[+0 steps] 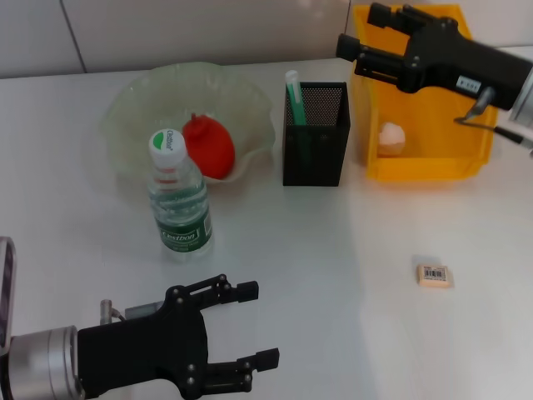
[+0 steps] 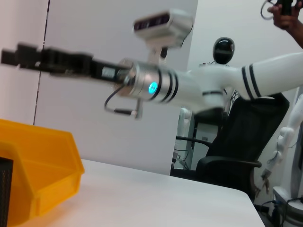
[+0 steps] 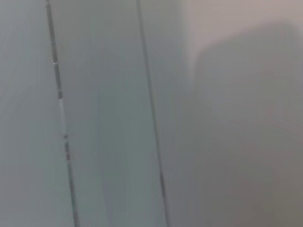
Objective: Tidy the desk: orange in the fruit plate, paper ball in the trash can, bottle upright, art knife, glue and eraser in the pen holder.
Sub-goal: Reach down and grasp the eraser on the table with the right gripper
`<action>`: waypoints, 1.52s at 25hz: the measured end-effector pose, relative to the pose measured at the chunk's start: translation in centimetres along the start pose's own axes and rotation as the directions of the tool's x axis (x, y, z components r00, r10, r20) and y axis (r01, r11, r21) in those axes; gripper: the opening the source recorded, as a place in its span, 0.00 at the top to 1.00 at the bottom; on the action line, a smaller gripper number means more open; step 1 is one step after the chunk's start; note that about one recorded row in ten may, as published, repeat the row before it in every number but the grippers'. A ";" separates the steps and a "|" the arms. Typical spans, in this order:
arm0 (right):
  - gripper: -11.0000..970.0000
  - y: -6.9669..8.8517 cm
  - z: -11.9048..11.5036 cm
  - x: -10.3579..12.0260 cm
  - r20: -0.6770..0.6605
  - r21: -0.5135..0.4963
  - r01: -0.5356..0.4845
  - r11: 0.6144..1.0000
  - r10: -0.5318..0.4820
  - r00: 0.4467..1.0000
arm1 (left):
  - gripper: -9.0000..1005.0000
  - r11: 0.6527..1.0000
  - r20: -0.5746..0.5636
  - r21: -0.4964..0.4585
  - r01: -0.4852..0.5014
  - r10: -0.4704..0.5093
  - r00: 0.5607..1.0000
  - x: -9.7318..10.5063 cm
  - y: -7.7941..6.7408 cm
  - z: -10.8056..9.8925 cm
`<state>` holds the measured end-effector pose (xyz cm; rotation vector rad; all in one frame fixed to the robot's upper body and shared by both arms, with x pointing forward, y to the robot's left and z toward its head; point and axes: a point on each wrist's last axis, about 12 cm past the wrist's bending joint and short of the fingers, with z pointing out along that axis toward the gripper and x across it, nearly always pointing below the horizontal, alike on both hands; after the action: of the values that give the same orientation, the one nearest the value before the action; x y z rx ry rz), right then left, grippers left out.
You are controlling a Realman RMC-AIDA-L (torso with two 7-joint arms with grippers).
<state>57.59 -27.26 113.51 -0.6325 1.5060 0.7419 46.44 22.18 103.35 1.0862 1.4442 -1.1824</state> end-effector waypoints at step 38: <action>0.22 4.7 1.7 -2.4 -0.940 -0.303 0.104 0.947 -0.315 0.131 | 0.19 1.000 0.009 0.000 -0.011 0.011 1.000 0.0 -0.3 -0.4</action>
<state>55.28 -23.02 116.26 -1.6801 2.4937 0.0925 46.13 22.53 103.38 1.0862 1.4294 -1.1783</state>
